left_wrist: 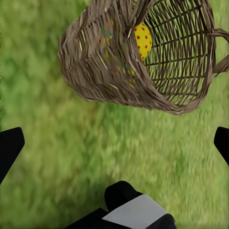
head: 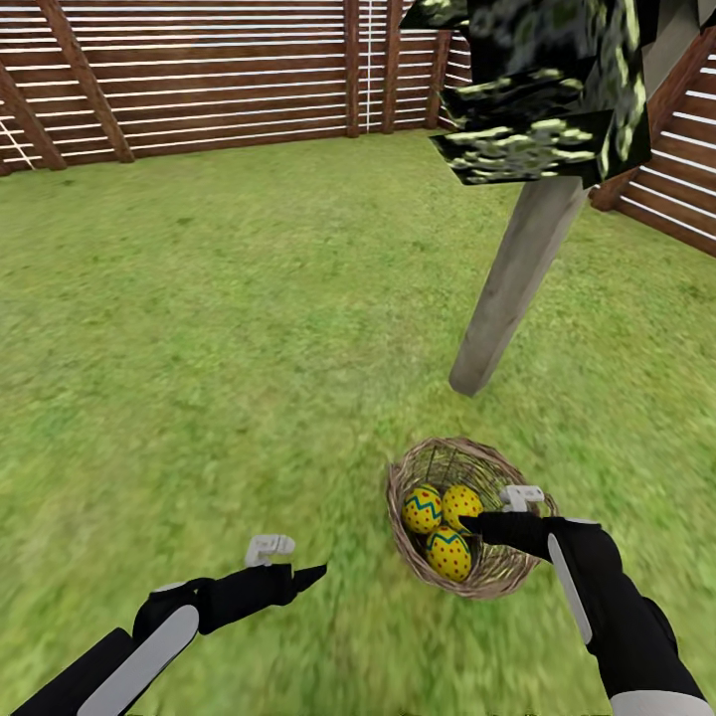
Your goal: Take the three Easter eggs out of the wicker basket on the lawn in the garden, then place them on the lawn next to a single tree (choose any tree) so that all three eggs are next to the same tree and none are left in the basket.
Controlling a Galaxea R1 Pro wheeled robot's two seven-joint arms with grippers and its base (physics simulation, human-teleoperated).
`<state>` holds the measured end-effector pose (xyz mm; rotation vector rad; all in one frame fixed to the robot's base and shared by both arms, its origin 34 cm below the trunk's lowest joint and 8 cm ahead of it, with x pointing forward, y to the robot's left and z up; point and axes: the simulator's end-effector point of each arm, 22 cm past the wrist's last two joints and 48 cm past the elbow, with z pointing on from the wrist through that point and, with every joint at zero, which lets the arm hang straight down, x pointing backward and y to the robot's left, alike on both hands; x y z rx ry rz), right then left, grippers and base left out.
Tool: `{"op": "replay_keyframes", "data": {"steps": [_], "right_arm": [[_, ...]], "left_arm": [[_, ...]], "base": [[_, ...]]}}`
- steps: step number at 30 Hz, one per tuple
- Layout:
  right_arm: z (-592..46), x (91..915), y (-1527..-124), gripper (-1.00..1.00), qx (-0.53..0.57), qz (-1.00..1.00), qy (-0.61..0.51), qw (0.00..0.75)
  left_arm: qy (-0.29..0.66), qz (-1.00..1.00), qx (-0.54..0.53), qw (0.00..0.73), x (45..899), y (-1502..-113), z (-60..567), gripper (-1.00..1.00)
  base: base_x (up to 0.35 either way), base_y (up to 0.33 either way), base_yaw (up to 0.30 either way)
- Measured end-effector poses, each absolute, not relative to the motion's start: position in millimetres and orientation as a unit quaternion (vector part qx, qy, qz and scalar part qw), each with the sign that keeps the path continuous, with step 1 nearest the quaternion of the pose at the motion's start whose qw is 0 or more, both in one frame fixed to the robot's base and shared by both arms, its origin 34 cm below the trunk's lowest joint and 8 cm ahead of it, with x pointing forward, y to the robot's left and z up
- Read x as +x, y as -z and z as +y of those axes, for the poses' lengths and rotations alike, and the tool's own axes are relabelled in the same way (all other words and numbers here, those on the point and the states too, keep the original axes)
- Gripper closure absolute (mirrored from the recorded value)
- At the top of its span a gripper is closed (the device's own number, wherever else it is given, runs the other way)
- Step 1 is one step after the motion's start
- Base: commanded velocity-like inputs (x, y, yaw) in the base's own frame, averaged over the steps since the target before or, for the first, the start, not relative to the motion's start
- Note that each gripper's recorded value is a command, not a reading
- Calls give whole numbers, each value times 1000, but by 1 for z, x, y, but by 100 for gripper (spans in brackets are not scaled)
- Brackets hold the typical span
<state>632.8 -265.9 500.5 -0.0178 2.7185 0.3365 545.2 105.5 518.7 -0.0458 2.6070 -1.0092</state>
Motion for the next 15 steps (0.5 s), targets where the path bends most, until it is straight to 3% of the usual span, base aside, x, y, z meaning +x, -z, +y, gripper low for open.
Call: {"op": "replay_keyframes", "data": {"steps": [15], "right_arm": [[-266,623,-484,-100,-2,976,-122,182]], "left_arm": [[355,921,-21,161,540,-509,106,-100]], "base": [[0,0,0]]}}
